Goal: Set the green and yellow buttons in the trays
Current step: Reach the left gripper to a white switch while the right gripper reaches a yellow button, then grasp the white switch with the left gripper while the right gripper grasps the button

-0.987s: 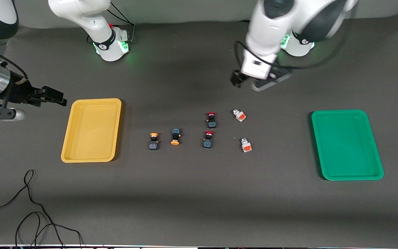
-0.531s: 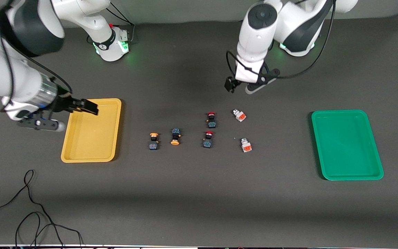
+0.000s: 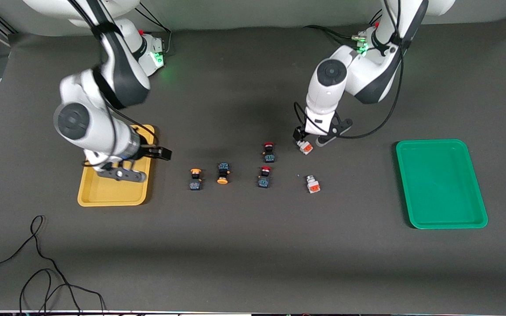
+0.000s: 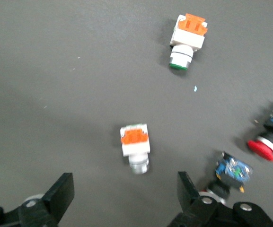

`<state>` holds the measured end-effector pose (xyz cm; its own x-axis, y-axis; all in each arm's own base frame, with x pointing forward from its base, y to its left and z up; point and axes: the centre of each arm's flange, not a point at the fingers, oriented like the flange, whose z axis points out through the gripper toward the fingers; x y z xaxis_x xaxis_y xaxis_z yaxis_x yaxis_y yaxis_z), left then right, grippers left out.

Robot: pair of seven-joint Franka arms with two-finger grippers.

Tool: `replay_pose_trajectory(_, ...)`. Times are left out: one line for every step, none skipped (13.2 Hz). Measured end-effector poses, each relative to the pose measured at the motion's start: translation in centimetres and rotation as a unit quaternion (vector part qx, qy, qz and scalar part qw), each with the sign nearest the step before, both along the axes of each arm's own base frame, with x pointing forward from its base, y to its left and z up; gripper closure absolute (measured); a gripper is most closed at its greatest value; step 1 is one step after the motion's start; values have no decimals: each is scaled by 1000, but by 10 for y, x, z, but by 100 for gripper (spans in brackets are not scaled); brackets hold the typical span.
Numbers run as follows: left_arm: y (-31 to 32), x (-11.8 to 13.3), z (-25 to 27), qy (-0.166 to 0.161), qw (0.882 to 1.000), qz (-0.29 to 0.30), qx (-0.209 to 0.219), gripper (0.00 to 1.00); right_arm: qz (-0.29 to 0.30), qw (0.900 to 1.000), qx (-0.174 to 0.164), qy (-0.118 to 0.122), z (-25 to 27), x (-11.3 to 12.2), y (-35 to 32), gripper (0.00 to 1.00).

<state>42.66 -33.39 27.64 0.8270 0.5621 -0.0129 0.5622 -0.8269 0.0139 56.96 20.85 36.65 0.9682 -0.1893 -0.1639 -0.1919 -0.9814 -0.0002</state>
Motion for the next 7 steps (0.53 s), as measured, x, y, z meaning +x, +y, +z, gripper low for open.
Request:
replay_pose_trajectory(2, 3, -16, 1, 1000, 3, -2, 3, -2, 1000, -1, -3, -20, 3, 9, 0)
replay_pose_trajectory(2, 5, -32, 4, 1000, 4, -3, 3, -3, 1000, -2, -6, -39, 6, 16, 0)
replay_pose_trajectory(4, 6, -47, 6, 1000, 6, -3, 3, -2, 1000, -4, -9, -55, 8, 21, 0)
replay_pose_trajectory(6, 10, -61, 4, 1000, 9, -5, 3, -3, 1000, -5, -11, -72, 10, 24, 0)
replay_pose_trajectory(10, 13, -73, 0, 1000, 13, -8, 3, -4, 1000, -6, -15, -87, 12, 26, 0)
replay_pose_trajectory(13, 16, -83, -3, 1000, 15, -11, 3, -7, 1000, -5, -19, -102, 14, 28, 0)
replay_pose_trajectory(14, 17, -91, -4, 1000, 16, -12, 3, -9, 1000, -4, -22, -118, 15, 31, 0)
